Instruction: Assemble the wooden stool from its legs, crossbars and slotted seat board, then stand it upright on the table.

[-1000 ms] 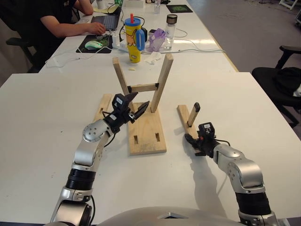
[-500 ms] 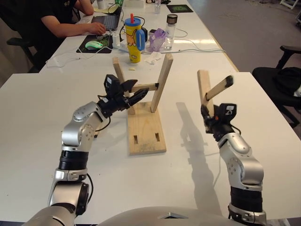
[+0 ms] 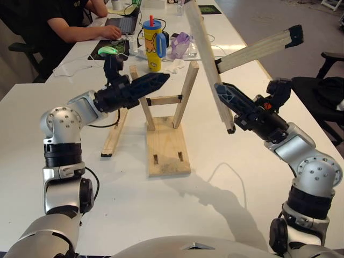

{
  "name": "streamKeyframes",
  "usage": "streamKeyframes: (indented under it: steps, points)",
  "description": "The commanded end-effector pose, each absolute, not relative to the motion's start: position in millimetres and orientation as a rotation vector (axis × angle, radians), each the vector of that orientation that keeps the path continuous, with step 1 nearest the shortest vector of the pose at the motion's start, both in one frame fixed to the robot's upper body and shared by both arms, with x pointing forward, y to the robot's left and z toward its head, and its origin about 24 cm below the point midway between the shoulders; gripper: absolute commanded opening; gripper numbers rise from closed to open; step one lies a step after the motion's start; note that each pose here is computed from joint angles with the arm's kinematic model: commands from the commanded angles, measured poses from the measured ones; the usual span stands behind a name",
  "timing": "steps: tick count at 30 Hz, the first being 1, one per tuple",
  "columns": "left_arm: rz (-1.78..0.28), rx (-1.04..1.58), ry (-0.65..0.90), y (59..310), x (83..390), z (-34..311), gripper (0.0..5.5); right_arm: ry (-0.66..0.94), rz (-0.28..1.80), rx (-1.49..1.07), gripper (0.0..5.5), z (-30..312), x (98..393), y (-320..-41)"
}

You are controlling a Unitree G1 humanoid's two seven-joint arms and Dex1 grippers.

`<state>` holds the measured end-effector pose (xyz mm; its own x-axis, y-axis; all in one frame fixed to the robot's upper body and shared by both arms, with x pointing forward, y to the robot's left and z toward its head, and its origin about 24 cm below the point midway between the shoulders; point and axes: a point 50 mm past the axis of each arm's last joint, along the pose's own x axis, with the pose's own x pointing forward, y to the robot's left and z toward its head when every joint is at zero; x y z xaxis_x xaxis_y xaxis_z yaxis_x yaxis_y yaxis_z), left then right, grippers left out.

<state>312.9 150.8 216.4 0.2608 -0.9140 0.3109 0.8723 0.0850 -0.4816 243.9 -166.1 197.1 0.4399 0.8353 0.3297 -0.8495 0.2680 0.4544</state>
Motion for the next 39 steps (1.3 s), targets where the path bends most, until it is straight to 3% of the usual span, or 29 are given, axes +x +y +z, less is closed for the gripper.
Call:
streamKeyframes:
  steps: [1,9,22,30,36,39]
  points:
    - [-1.378,-0.692,0.076,146.0,315.3,227.7,5.4,0.049,1.258,0.632,2.04,197.0,243.0,-160.0]
    - [-1.44,-0.721,0.09,138.9,311.0,236.1,5.4,0.116,1.311,0.647,2.04,187.1,235.6,-155.1]
    - [-1.539,-0.653,0.238,144.5,301.5,234.3,3.28,0.179,1.323,0.632,2.04,179.3,232.0,-159.7]
    - [-1.567,-0.62,0.245,143.7,302.9,237.0,2.14,0.217,1.347,0.637,2.04,172.9,229.2,-159.7]
    - [-1.557,-0.569,0.285,146.6,301.2,229.4,2.03,0.218,1.291,0.628,2.04,170.5,236.9,-163.7]
    - [-1.487,-0.525,0.294,159.1,304.9,221.4,2.03,0.251,1.268,0.597,2.7,164.0,236.8,-166.5]
